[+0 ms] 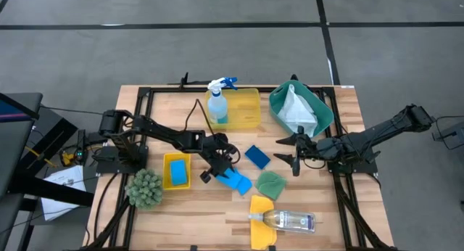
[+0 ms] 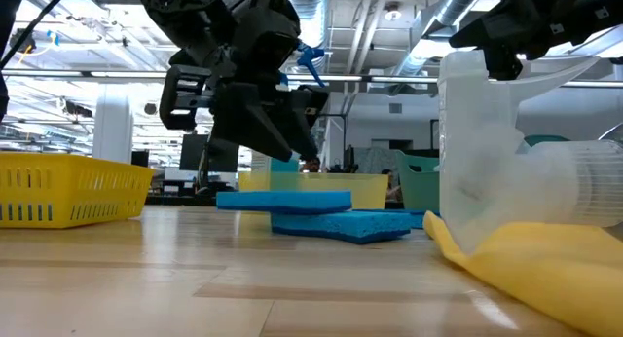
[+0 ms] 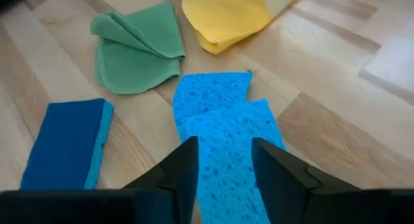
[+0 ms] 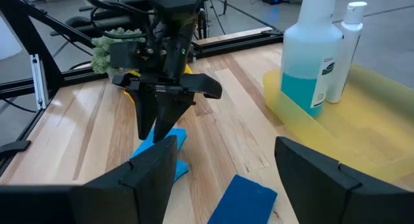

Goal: Pick & Place Kitchen Items
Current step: Put the blue sponge into the bottom yellow bin

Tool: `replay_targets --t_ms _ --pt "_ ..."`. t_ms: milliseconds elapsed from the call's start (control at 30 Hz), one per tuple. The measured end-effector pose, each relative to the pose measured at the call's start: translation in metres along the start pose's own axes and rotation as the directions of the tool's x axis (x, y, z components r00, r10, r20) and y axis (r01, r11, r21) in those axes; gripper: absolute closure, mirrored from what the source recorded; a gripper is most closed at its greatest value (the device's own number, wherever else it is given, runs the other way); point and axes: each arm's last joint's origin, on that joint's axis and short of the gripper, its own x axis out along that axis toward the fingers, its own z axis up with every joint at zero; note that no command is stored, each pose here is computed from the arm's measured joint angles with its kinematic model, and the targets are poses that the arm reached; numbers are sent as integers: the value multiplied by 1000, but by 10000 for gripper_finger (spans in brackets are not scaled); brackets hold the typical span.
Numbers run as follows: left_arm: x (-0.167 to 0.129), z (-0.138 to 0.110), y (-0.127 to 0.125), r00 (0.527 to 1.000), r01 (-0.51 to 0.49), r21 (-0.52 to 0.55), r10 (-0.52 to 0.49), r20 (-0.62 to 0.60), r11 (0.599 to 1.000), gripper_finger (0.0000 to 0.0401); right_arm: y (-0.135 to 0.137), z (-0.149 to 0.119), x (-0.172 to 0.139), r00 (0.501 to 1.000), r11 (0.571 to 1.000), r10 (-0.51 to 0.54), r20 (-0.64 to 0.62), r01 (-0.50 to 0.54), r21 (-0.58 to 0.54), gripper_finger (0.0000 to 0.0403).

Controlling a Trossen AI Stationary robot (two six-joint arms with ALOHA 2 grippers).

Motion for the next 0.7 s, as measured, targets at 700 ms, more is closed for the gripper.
replay_targets --t_ms 700 --pt "-45 27 -8 950 -244 -928 262 -170 282 261 0 -2 0 1000 1000 -3 -13 3 -5 153"
